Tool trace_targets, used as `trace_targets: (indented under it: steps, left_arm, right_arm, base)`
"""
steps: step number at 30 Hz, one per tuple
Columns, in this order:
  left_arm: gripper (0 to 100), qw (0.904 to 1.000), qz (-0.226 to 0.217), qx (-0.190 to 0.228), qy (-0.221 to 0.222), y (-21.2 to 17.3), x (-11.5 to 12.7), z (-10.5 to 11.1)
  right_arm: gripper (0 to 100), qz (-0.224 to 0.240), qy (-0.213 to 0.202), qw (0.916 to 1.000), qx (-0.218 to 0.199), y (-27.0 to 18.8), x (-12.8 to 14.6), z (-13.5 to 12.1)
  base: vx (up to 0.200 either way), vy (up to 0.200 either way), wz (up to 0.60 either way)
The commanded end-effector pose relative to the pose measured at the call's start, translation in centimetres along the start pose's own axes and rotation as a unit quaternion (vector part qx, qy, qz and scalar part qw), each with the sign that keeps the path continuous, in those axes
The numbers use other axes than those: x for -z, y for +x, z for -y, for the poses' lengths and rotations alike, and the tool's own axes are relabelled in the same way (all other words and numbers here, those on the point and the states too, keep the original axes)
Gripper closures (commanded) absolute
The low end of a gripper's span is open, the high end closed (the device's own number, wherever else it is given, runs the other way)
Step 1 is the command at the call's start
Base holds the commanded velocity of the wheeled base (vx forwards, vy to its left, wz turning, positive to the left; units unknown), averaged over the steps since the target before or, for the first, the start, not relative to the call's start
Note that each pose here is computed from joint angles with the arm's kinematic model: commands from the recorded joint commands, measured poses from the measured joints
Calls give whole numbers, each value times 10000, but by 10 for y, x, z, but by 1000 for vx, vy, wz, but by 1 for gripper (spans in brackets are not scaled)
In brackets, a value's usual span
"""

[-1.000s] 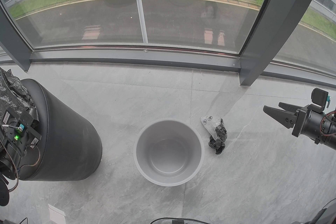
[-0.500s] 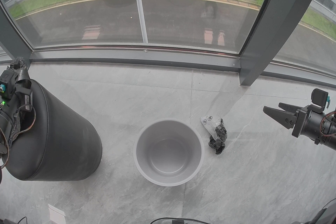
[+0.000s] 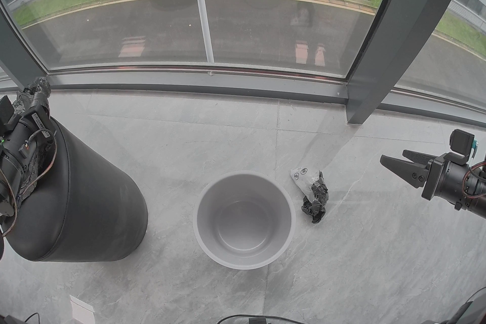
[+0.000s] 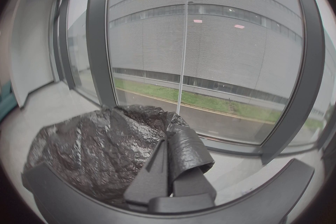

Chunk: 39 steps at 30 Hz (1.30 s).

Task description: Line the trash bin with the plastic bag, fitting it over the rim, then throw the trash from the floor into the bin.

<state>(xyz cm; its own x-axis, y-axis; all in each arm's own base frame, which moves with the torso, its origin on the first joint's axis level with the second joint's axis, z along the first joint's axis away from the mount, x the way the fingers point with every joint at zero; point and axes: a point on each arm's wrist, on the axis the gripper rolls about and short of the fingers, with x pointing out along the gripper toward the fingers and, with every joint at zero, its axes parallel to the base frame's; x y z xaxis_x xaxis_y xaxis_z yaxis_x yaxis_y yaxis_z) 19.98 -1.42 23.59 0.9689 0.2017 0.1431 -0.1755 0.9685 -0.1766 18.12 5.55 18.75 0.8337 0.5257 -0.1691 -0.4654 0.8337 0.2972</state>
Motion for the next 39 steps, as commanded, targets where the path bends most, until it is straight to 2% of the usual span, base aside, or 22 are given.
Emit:
trace_targets:
  steps: [1, 4, 6, 7, 11, 14, 18, 19, 22, 23, 24, 27, 32, 36, 39]
  left_arm:
    - [100, 9980, -230, 256, -526, -1, 5, 9]
    - [100, 9929, -492, 547, -937, 0, 11, 17]
    - [100, 9921, -528, 584, -979, 1, 12, 18]
    - [100, 9829, -763, 887, -1424, 4, 16, 30]
    - [100, 9620, -951, 1130, -2298, 15, 12, 54]
    - [100, 9474, -1198, 1240, -2696, 17, 9, 65]
    - [100, 9197, -1576, 1602, -3219, 9, 5, 75]
    - [100, 9175, -1605, 1643, -3246, 9, 5, 75]
    - [100, 8898, -2019, 2117, -3503, -3, 4, 82]
    - [100, 8884, -2043, 2136, -3513, -4, 5, 82]
    - [100, 8723, -2312, 2319, -3631, -9, 5, 86]
    - [100, 8508, -2654, 2563, -3741, -16, 5, 92]
    - [100, 8161, -2957, 2863, -4057, -23, 1, 96]
    - [100, 7998, -3025, 2935, -4274, -18, -3, 100]
    - [100, 7969, -3010, 2987, -4302, -15, -6, 105]
  right_arm:
    - [0, -142, 57, 9999, 20, 5, 5, 2]
    - [0, -215, 78, 9997, 32, 12, 11, 5]
    - [0, -220, 80, 9997, 41, 13, 12, 6]
    - [0, -239, 88, 9997, 54, 19, 20, 10]
    - [0, -225, 84, 9997, 50, 30, 30, 16]
    - [0, -204, 77, 9998, 44, 34, 36, 19]
    - [0, -99, 28, 9999, -14, 33, 39, 18]
    - [0, -94, 33, 9999, -23, 32, 39, 18]
    - [0, -28, 25, 9998, -197, 31, 40, 10]
    - [0, -26, 32, 9998, -190, 30, 40, 10]
    - [0, 64, 43, 9995, -317, 30, 40, 5]
    - [0, 189, 57, 9989, -425, 28, 40, 0]
    - [0, 218, 77, 9988, -424, 34, 41, -11]
    - [0, 203, 230, 9994, -188, 49, 47, -24]
    - [0, 245, 483, 9985, -60, 65, 54, -36]
  base:
    - [0, 0, 0]
    - [0, 0, 0]
    - [0, 0, 0]
    - [0, 0, 0]
    - [0, 0, 0]
    - [0, 0, 0]
    - [0, 0, 0]
    - [0, 0, 0]
    - [0, 0, 0]
    - [0, 0, 0]
    - [0, 0, 0]
    - [0, 0, 0]
    - [0, 0, 0]
    - [0, 0, 0]
    - [0, 0, 0]
